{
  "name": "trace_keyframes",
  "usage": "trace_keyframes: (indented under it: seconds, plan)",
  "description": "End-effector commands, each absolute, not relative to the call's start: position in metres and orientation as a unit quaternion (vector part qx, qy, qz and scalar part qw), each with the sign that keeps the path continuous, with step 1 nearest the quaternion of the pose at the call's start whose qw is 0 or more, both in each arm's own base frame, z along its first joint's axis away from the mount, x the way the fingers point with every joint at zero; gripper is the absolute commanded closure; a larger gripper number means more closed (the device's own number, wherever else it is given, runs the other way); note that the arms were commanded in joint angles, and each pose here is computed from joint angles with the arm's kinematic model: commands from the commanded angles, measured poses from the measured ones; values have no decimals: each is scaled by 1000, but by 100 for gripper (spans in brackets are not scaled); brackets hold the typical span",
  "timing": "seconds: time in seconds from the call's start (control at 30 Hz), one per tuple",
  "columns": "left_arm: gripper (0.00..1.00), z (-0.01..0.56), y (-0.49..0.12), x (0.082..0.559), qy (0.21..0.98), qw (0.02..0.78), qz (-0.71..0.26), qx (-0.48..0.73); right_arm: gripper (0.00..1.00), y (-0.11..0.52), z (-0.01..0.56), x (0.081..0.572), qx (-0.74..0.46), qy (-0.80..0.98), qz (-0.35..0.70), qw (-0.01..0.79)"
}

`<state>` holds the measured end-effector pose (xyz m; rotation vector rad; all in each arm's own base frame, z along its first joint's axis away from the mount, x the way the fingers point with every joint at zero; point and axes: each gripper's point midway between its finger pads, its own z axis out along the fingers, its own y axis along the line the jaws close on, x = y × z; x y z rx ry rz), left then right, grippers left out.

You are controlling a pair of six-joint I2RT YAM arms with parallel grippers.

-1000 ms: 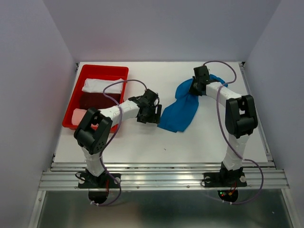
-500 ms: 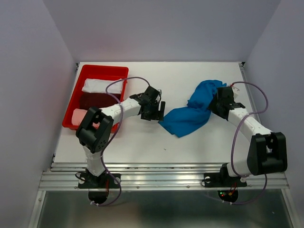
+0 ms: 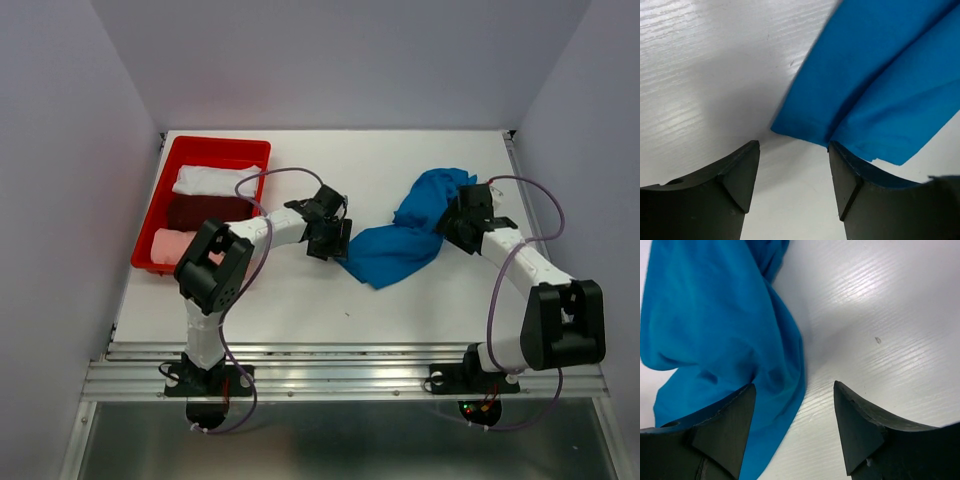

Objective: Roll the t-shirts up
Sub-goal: Flatten out the T-shirt at the center of the board.

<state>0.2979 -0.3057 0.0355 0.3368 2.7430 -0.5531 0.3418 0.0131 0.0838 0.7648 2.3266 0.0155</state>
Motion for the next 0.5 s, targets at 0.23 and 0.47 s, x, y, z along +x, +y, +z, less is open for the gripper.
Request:
trace_keyframes:
  seconds: [0.23,0.47]
  plan:
    - [64,34,-324,331,959,199,-187,78,28,19,130,352,276,875,37,396]
    - [100,70,-325,355,951,238,-171,94,16,25,144,351,247,881,51,400]
